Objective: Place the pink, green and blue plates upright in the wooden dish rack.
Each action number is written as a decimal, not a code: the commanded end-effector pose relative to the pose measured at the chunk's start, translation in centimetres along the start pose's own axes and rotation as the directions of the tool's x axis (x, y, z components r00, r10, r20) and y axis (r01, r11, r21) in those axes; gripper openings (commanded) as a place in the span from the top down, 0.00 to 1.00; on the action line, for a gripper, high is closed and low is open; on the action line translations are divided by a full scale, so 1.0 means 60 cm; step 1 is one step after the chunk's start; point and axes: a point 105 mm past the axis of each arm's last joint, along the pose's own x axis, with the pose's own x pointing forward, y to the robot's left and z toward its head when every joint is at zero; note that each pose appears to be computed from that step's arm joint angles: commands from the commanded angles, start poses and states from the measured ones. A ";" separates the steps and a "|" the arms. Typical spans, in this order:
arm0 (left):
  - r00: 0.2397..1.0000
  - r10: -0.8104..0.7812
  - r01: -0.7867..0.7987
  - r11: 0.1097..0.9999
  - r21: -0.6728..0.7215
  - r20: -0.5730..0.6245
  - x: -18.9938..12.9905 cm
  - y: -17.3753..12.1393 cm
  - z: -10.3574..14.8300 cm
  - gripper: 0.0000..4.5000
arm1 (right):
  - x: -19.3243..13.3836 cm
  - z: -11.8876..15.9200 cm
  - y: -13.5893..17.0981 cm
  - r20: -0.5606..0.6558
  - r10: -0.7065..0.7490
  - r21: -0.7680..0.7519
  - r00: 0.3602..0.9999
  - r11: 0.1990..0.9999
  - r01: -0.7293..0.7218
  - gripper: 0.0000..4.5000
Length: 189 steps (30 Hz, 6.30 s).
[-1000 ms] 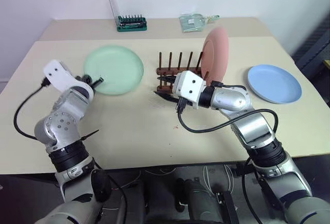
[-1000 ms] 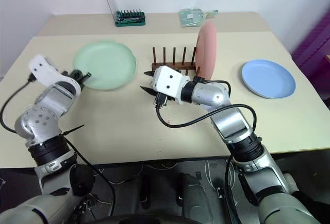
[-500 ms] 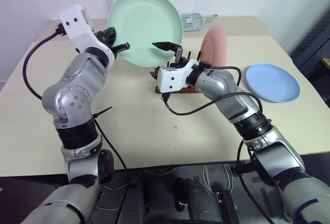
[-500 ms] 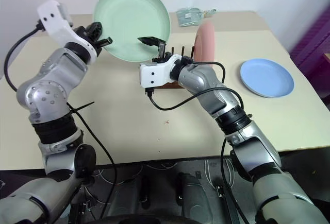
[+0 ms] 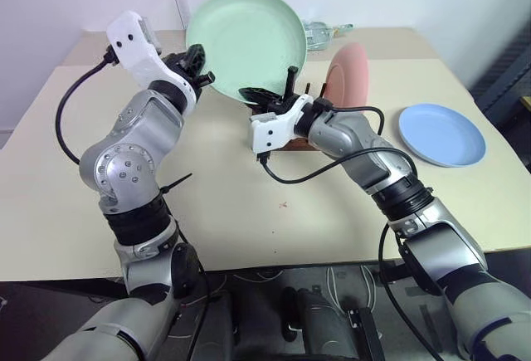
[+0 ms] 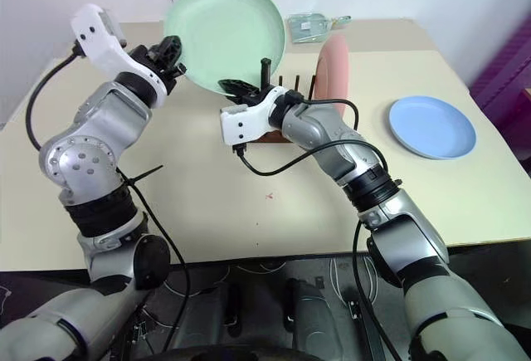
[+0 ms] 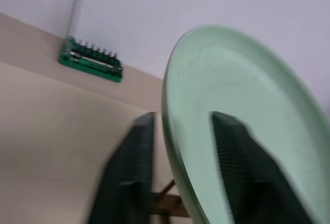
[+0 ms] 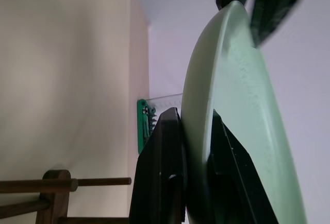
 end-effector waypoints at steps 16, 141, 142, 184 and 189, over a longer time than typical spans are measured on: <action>0.966 0.170 -0.236 0.884 0.404 0.193 -0.026 0.153 0.092 0.08 | -0.085 0.030 -0.179 0.014 -0.454 0.782 0.891 0.561 0.273 1.00; 0.799 -0.401 0.590 0.666 0.456 -0.448 -0.158 0.097 -0.183 0.07 | -0.004 0.001 -0.135 -0.139 -0.172 0.842 0.975 -0.539 0.025 0.98; 0.799 -0.403 0.590 0.668 0.453 -0.446 -0.159 0.095 -0.185 0.07 | -0.003 -0.005 -0.132 -0.153 -0.168 0.836 0.974 -0.548 0.037 0.98; 0.775 -0.424 0.617 0.670 0.413 -0.468 -0.168 0.078 -0.204 0.07 | -0.002 -0.058 -0.125 -0.225 -0.133 0.775 0.965 -0.625 0.094 0.01; 0.770 -0.431 0.623 0.666 0.410 -0.470 -0.167 0.076 -0.206 0.07 | -0.014 -0.048 -0.165 -0.210 -0.199 0.878 0.957 -0.470 0.095 0.01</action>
